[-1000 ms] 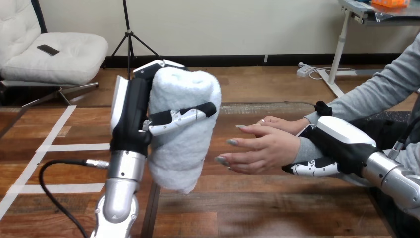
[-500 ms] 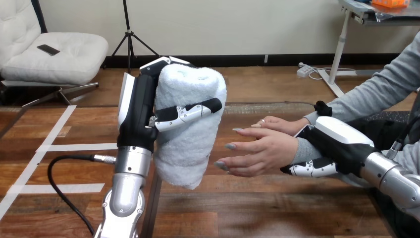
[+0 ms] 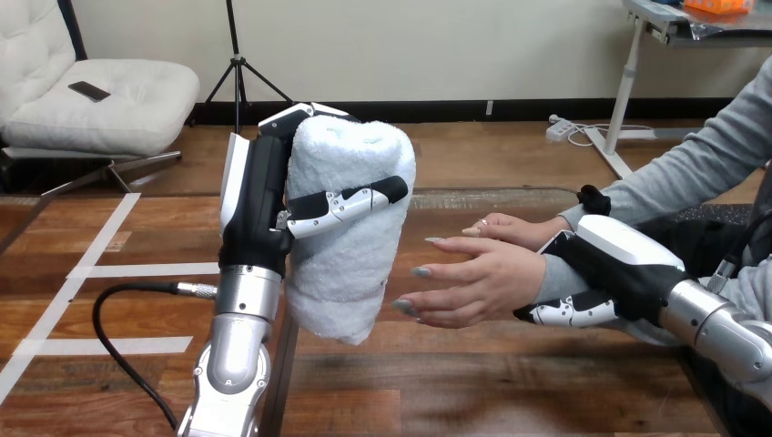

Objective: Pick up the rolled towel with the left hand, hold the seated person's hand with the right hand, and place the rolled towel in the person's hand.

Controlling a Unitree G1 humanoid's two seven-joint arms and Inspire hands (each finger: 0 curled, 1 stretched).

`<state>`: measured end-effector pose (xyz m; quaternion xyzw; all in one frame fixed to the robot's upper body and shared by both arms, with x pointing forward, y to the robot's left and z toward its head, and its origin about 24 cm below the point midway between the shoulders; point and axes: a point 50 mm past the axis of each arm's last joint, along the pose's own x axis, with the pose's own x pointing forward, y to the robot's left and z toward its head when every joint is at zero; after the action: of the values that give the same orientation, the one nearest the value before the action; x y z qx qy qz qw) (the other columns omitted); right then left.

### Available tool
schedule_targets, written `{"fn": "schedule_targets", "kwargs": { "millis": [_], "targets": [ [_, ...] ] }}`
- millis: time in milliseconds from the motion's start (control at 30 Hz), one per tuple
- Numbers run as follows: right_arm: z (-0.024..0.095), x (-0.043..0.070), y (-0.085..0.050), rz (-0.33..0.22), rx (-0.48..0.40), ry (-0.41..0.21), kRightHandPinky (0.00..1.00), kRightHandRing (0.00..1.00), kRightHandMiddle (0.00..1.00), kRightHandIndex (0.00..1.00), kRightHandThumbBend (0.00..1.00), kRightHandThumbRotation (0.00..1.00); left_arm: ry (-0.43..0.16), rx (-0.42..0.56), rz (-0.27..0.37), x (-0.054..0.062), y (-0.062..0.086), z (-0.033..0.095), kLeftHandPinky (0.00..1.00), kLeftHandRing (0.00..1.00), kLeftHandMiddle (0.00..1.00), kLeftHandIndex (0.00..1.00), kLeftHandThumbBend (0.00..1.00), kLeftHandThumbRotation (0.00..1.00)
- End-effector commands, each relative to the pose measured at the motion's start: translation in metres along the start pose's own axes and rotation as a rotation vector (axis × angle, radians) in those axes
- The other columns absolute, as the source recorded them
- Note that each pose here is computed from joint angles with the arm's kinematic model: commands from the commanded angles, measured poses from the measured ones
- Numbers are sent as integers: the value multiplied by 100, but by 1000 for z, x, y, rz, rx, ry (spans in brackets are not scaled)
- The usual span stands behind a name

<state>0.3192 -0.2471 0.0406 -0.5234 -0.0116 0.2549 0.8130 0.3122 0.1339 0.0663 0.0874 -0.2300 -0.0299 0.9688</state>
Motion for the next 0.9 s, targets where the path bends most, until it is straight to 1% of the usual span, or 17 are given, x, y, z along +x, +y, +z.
{"fn": "schedule_targets", "kwargs": {
  "millis": [0,300,633,867],
  "targets": [
    [22,19,-26,-111,17,-83,13,17,23,24,47,50,-126,-23,-2,31,-8,24,30,34,38,40,66,0],
    [26,22,-27,-113,15,-96,14,18,24,25,49,55,-114,-46,-6,34,-14,22,30,34,38,40,66,0],
    [30,25,-28,-117,6,-108,15,19,24,25,49,53,-110,-62,-12,35,-22,21,31,35,39,40,66,0],
    [32,28,-29,-113,5,-104,15,19,24,24,51,57,-107,-72,-16,36,-26,20,31,35,39,40,66,0]
  ]
}}
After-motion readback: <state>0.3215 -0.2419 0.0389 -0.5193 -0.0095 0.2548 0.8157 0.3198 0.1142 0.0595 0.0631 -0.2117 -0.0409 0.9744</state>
